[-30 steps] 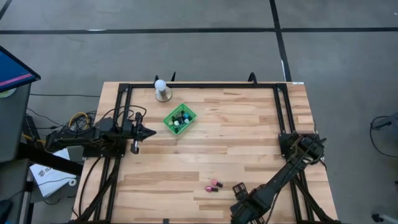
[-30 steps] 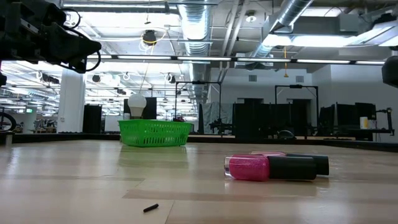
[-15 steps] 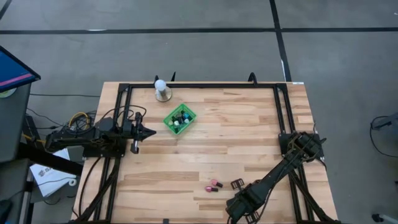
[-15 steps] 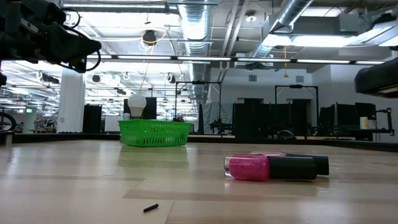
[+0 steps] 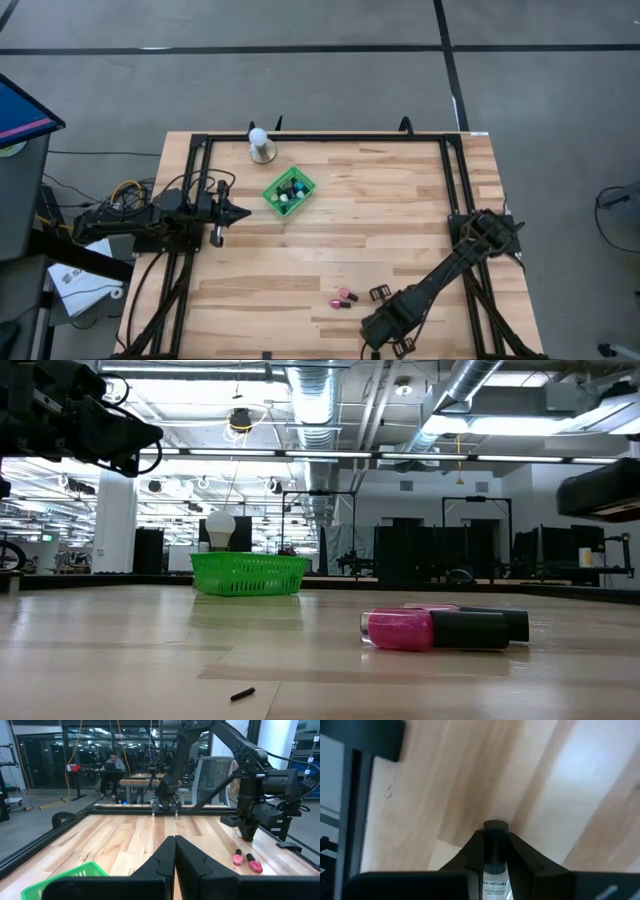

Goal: Pick & Place Nail Polish
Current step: Put the white nail polish bottle into the green bin

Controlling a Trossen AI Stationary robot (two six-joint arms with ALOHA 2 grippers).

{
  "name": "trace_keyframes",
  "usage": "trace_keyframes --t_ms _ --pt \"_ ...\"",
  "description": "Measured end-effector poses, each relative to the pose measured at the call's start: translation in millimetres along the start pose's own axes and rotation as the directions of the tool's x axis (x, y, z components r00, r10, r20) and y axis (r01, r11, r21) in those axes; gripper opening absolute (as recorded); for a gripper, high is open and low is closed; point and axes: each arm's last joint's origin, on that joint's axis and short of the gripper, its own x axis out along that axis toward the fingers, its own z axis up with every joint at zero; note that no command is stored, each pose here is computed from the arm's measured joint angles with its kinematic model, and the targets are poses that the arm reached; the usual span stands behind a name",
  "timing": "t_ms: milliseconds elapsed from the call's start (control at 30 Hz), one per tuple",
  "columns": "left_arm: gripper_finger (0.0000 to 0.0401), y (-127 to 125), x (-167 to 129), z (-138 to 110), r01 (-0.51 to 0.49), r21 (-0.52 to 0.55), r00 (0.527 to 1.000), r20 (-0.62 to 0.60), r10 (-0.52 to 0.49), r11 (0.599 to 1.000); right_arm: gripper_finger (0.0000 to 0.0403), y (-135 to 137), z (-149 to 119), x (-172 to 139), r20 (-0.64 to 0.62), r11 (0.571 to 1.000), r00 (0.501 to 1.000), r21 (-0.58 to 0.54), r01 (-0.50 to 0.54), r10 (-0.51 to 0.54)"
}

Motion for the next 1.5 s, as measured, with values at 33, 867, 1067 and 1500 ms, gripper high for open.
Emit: trace_keyframes --t_ms 33,867,1067,1500 --pt "0.0002 0.0 0.0 0.0 0.0 0.0 1.0 0.0 0.0 1.0 0.0042 -2.4 0.6 -2.5 0.007 1.0 1.0 -0.003 0.004 -0.004" --pt "0.0002 0.0 0.0 0.0 0.001 0.0 1.0 0.0 -0.001 1.0 0.0042 -179.2 41.7 -110.1 0.576 0.979 0.798 0.187 0.081 -0.176" --pt "0.0002 0.0 0.0 0.0 0.001 0.0 1.0 0.0 -0.001 1.0 0.0042 -244.7 56.5 -129.5 0.764 0.928 0.565 0.371 0.01 -0.312" --pt "0.0002 -0.1 0.0 -0.1 0.003 0.0 1.0 -0.001 -0.003 1.0 0.0042 -335.4 118.1 -122.8 0.727 0.843 0.532 0.536 -0.047 -0.433"
